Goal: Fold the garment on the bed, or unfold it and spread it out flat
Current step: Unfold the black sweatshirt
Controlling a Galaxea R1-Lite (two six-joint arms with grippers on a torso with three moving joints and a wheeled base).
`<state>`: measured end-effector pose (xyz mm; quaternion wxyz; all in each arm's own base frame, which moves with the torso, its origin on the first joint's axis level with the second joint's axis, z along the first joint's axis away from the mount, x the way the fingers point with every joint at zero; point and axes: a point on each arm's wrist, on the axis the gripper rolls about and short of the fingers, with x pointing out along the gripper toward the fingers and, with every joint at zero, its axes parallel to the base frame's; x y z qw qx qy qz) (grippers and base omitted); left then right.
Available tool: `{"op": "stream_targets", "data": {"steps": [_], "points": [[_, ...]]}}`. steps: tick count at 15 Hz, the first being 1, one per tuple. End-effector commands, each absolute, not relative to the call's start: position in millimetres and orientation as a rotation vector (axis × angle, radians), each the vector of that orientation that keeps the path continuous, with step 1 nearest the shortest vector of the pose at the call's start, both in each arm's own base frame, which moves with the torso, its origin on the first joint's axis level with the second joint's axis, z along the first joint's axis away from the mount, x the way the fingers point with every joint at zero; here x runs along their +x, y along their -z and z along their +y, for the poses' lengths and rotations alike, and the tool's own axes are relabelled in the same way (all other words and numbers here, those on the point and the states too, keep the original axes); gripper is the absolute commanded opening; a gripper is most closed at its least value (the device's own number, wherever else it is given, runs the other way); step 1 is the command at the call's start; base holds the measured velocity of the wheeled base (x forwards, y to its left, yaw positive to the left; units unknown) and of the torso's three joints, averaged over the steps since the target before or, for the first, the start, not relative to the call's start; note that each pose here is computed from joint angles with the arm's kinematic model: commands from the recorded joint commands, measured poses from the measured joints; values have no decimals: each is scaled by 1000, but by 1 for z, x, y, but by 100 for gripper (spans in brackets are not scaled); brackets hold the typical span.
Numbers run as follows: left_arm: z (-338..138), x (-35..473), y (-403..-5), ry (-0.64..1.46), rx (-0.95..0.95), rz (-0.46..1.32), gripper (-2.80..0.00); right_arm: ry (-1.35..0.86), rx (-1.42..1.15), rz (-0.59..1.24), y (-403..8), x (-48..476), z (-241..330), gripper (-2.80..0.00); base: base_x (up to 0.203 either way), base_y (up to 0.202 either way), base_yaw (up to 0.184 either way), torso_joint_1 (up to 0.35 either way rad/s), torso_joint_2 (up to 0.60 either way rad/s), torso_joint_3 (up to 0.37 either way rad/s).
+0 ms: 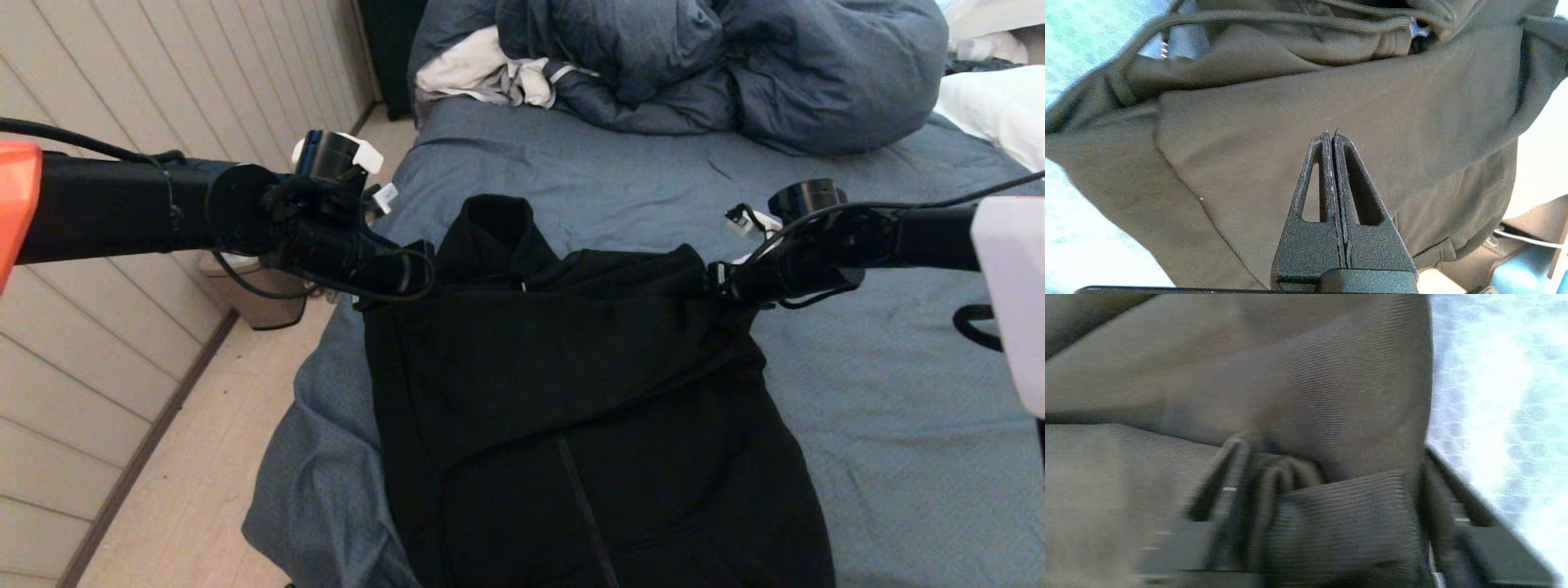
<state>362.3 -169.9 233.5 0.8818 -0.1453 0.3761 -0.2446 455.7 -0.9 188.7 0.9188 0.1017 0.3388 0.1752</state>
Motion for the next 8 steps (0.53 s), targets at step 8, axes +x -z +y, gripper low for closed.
{"op": "stream_targets", "data": {"steps": [8], "points": [[-172,359,-234,517,-303,783,-280,-357,226,683,-181,463,-1,-280,0,0,0,0,0,0]]}}
